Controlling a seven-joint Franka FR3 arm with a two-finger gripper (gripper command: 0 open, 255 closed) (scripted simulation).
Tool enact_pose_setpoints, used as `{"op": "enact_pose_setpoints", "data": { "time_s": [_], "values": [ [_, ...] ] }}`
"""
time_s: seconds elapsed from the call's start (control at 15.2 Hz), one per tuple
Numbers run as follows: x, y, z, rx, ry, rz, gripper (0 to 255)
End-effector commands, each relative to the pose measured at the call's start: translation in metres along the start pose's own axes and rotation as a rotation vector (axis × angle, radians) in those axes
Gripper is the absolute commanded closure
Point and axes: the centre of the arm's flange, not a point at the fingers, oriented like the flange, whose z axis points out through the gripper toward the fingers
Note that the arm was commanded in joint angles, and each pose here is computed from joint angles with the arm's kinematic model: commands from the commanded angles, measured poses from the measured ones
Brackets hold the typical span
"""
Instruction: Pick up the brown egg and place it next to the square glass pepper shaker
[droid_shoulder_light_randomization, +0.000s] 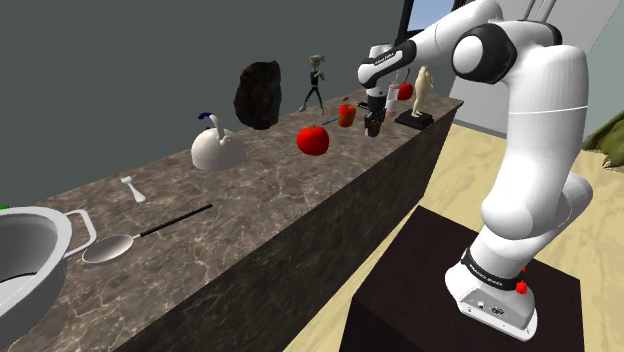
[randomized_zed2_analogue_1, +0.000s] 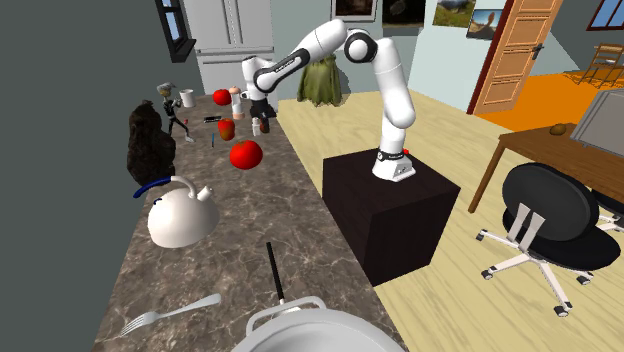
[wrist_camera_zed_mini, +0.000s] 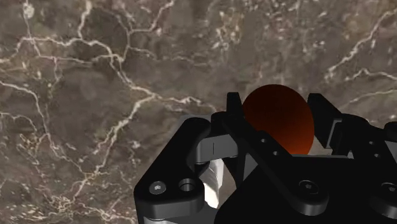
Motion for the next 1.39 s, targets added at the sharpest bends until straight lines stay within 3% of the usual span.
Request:
{"op": "enact_pose_setpoints", "data": {
  "time_s": [0.0,0.59,0.66,0.99,1.25,1.32],
  "values": [
    [0.0,0.0,0.01,0.0,0.0,0.0,255],
    [0.001,0.0,0.016,0.0,0.0,0.0,255],
    [0.001,0.0,0.016,0.0,0.0,0.0,0],
    [0.001,0.0,0.016,0.0,0.0,0.0,0],
    [0.001,0.0,-0.034,0.0,0.0,0.0,0],
    [0.001,0.0,-0.034,0.0,0.0,0.0,0]
  ]
}}
